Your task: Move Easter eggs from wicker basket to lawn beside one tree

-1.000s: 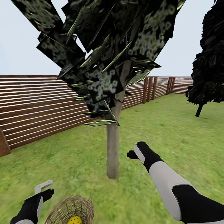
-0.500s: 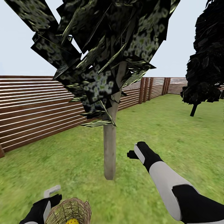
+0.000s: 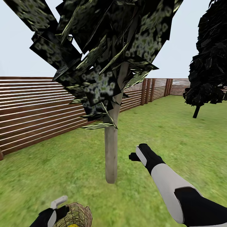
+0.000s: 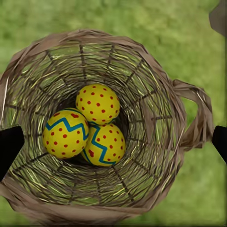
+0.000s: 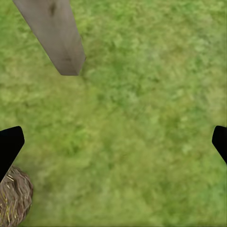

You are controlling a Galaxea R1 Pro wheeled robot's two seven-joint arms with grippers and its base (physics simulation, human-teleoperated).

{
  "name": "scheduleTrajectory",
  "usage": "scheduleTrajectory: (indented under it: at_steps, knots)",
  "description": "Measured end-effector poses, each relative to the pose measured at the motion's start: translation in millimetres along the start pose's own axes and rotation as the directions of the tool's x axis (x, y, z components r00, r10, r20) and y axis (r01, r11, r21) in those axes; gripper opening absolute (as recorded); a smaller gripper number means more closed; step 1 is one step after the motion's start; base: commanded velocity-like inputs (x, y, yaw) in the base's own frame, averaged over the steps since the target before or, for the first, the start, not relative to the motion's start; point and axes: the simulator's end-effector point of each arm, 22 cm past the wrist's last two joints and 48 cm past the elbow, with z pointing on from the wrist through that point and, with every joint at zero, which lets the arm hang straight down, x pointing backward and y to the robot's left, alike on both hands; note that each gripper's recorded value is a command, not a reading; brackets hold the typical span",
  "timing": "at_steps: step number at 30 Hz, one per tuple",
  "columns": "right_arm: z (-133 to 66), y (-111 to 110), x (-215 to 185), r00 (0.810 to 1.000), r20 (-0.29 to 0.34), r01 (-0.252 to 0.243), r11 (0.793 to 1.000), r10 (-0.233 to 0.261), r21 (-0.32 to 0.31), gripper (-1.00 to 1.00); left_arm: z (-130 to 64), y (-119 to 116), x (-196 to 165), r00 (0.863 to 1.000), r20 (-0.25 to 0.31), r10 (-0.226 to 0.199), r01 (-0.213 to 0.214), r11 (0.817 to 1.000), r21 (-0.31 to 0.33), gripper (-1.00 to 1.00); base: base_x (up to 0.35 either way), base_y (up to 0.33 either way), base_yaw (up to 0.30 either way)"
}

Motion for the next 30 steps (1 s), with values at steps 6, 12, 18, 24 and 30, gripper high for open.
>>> scheduleTrajectory:
  at_steps: [6,12,18,24,30]
  knots:
    - [0.1,0,0,1.000,0.000,0.002,1.000,-0.002,0.001,1.00,1.4,-2,9,1.000,-0.022,0.000,0.000,1.000,0.007,1.00,0.013,0.000,0.000]
    - [0.1,0,0,1.000,-0.002,0.003,1.000,-0.003,0.002,1.00,1.7,-1,12,0.999,-0.033,0.000,0.000,1.000,0.004,1.00,0.002,0.000,0.000]
    - [0.1,0,1,1.000,-0.003,0.003,1.000,-0.003,0.002,1.00,1.8,1,13,0.999,-0.038,0.002,-0.002,1.000,-0.002,1.00,0.000,0.000,0.000]
    - [0.1,0,0,1.000,-0.002,0.003,1.000,-0.003,0.002,1.00,1.8,1,14,0.999,-0.041,0.003,-0.003,1.000,-0.005,1.00,0.000,0.000,0.000]
    - [0.1,0,1,1.000,-0.002,0.003,1.000,-0.003,0.002,1.00,1.7,2,14,0.999,-0.045,0.003,-0.004,1.000,-0.009,1.00,0.000,0.000,0.000]
